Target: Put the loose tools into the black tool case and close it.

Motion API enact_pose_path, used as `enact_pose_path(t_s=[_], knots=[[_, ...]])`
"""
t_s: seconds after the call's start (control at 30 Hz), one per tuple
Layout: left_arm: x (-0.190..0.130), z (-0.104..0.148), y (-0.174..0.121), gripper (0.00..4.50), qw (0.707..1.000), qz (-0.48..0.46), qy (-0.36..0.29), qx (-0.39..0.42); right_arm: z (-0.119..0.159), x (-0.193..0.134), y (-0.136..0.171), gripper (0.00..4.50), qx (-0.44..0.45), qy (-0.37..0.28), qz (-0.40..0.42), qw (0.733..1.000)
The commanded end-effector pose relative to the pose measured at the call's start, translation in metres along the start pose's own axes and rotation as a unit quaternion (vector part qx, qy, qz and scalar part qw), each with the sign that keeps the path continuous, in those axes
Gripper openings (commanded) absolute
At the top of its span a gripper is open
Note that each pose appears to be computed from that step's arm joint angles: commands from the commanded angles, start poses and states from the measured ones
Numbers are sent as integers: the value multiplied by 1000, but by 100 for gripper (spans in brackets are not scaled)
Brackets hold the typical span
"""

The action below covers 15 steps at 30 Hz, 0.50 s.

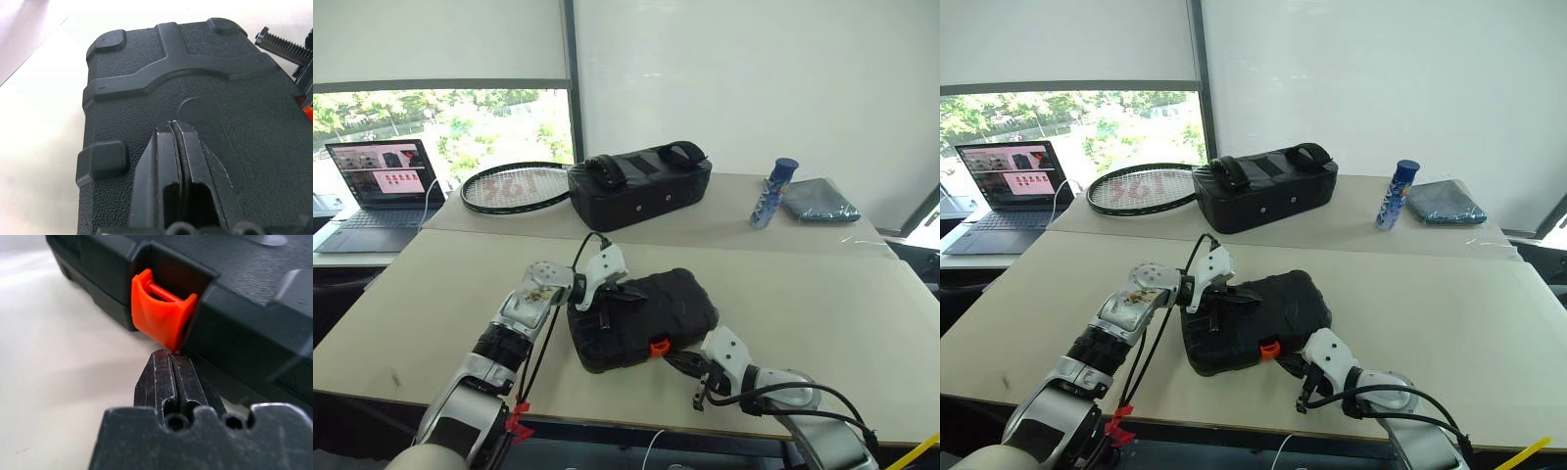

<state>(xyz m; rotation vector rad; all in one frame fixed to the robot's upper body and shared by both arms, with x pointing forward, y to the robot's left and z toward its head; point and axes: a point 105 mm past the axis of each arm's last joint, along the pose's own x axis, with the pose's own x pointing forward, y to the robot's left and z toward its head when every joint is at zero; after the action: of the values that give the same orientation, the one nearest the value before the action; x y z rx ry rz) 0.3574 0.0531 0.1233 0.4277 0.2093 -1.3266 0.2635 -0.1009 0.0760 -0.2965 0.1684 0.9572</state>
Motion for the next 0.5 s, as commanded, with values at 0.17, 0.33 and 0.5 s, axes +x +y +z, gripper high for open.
enact_pose_path(t_s=[0.17, 0.33, 0.5], knots=[[-39, 5, -3, 11, 993, 2, -116, -30, 33, -49, -16, 0, -37, -57, -25, 997], [-97, 4, 0, 4, 989, 37, -139, -28, 31, -95, -27, 29, -23, -69, -29, 997], [-158, -33, -20, 152, 993, 88, -71, -42, 16, -138, -40, 181, -80, -29, -29, 996]])
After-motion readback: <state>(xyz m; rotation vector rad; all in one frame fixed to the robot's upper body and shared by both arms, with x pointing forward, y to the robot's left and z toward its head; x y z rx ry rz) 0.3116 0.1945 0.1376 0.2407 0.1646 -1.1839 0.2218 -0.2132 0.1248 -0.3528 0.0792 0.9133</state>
